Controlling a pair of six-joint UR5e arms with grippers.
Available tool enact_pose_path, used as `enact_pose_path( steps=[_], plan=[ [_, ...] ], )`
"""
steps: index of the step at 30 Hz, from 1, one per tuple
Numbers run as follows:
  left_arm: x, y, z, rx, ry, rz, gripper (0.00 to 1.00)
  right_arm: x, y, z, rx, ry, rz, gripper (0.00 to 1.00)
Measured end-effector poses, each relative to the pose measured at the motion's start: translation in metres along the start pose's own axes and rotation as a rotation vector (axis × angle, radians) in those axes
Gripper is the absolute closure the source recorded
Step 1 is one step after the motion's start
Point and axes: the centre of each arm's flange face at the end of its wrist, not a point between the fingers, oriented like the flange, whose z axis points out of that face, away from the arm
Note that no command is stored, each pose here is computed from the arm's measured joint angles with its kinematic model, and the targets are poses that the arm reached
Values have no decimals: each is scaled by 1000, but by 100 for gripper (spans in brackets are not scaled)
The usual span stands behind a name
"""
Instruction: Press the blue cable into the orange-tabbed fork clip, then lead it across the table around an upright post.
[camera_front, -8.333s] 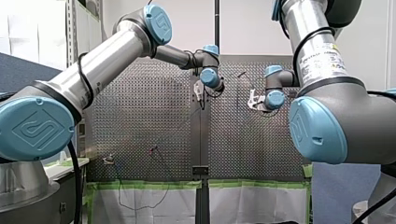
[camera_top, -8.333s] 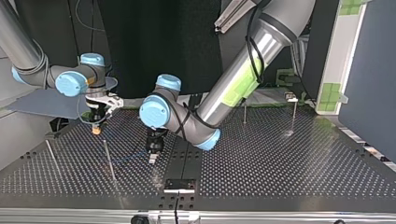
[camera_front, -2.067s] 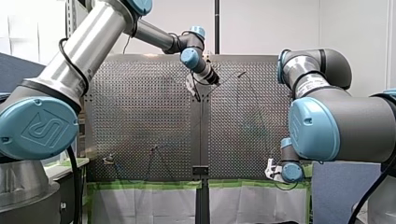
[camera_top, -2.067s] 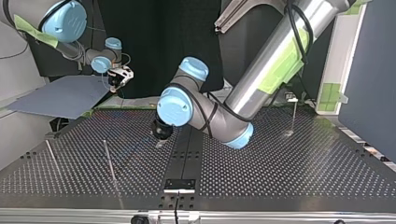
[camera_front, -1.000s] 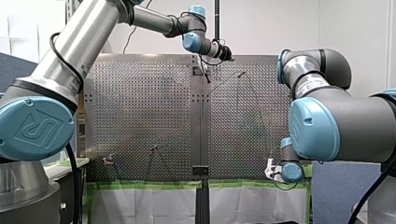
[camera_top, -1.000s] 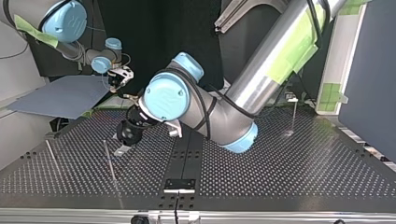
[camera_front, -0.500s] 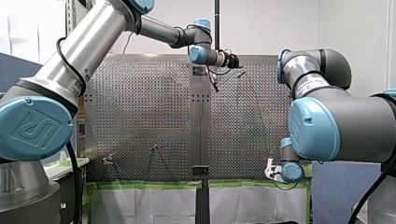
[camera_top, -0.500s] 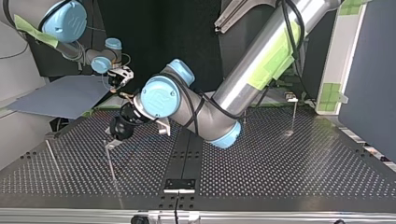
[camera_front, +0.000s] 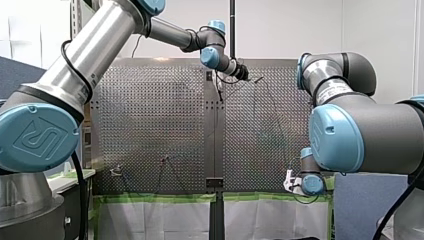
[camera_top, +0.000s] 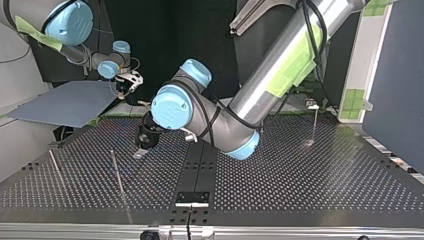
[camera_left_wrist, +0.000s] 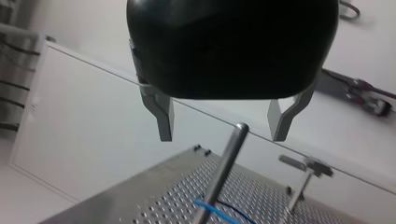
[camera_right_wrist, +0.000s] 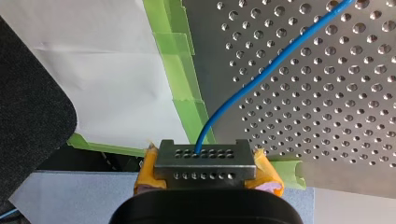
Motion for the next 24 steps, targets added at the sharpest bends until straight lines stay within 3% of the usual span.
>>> enact_pose_path(
  steps=[6,17,24],
  plan=[
    [2,4,-4,-60,11,64,0,0,0,0,0,0,0,100],
    [2,9,-7,-106,22,110,0,0,0,0,0,-1,0,100],
    [2,10,-7,-116,24,117,0,0,0,0,0,-2,0,100]
  ],
)
